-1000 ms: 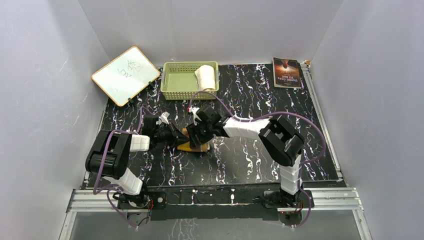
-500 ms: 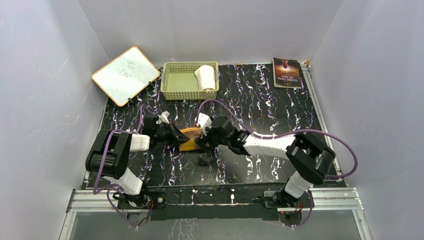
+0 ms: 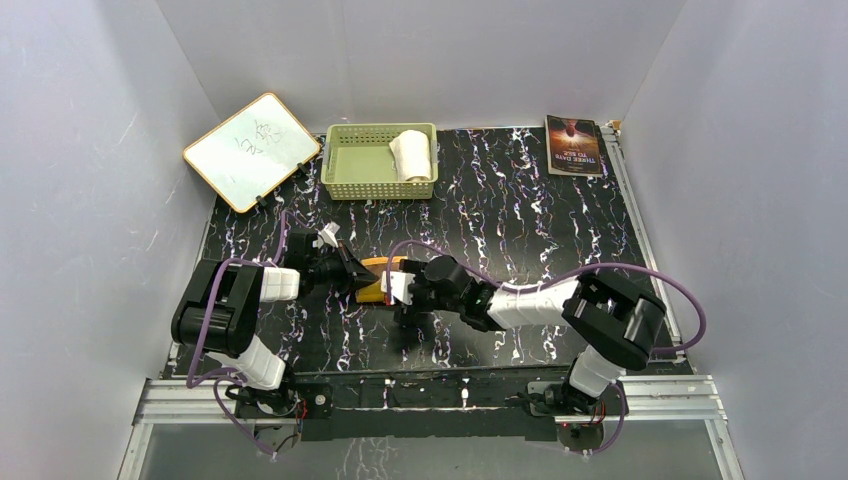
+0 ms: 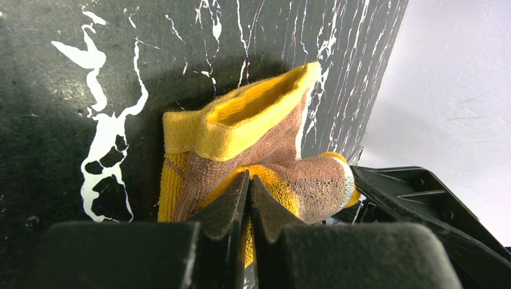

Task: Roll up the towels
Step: Roll the towel at the center of the board.

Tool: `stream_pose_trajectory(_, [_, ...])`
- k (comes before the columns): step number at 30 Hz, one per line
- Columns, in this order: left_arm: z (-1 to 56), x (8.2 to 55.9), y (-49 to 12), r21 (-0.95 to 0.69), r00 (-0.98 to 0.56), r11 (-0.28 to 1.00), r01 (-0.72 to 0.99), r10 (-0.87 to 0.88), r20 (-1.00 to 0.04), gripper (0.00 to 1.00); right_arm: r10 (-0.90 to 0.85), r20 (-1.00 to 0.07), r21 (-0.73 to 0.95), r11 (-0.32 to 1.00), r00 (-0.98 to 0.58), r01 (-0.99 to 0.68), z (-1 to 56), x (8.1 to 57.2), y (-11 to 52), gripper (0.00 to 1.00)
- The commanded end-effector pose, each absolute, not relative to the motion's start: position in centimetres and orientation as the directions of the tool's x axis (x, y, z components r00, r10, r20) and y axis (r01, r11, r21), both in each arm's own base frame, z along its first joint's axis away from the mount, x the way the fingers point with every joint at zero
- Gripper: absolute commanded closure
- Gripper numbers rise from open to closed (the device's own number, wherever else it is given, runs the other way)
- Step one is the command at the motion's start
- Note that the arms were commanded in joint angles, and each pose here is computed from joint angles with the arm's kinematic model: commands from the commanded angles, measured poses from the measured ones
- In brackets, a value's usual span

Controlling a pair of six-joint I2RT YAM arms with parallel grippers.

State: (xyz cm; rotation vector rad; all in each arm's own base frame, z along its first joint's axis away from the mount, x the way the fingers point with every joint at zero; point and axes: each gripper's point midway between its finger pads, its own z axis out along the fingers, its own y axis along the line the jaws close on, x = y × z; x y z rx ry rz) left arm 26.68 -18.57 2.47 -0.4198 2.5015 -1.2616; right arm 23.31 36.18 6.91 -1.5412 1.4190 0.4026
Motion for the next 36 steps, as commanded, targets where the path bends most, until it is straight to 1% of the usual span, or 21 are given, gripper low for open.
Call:
stream_pose_trajectory(1, [-0.6,24.4,-17.4,-0.736,-0.923,0.647,-0.199,-0.375,-0.080,0.95,-0.477,-0.752,-0.580,0.152,0.455,-0.800,10.6,24.2,38.5,0.26])
stream_pose_trajectory(7, [-0.7,24.3,-17.4,-0.733,-0.926,0.651,-0.198,-0.370,-0.078,0.95,-0.449,-0.712,-0.662,0.174,0.540,-0.729,12.0,24.2,38.7,0.23])
stream_pose_trajectory(9, [-0.7,24.3,-17.4,-0.733,-0.926,0.651,-0.199,-0.369,-0.076,0.95,-0.446,-0.706,-0.675,0.189,0.550,-0.713,12.3,24.4,38.6,0.21])
stream_pose_trajectory(12, [-0.7,24.3,-17.5,-0.732,-0.927,0.651,-0.198,-0.368,-0.077,0.95,-0.457,-0.684,-0.685,0.134,0.569,-0.716,11.3,24.1,38.9,0.20])
stream_pose_trajectory(17, [-0.8,24.3,-17.4,-0.731,-0.928,0.653,-0.198,-0.366,-0.075,0.95,-0.511,-0.660,-0.633,-0.015,0.550,-0.774,7.7,23.1,39.5,0.25])
stream_pose_trajectory(20, [-0.8,24.2,-17.4,-0.732,-0.928,0.652,-0.200,-0.365,-0.072,0.95,-0.535,-0.656,-0.605,-0.050,0.533,-0.795,6.6,23.2,39.6,0.27])
stream_pose_trajectory(24, [-0.8,24.2,-17.5,-0.731,-0.929,0.653,-0.198,-0.363,-0.073,0.95,-0.533,-0.665,-0.588,-0.060,0.524,-0.807,6.4,23.4,39.8,0.28])
stream_pose_trajectory(25, [-0.8,24.2,-17.5,-0.731,-0.929,0.653,-0.198,-0.363,-0.073,0.95,-0.546,-0.661,-0.577,-0.069,0.515,-0.814,5.6,23.5,39.8,0.29])
stream_pose_trajectory(31, [-0.7,24.3,-17.4,-0.728,-0.928,0.658,-0.194,-0.363,-0.081,0.96,-0.589,-0.645,-0.569,-0.055,0.487,-0.820,4.2,24.3,39.3,0.35])
stream_pose_trajectory(36, [-0.7,24.4,-17.3,-0.725,-0.927,0.660,-0.195,-0.365,-0.083,0.96,-0.643,-0.609,-0.584,-0.034,0.465,-0.811,2.9,25.3,38.4,0.46])
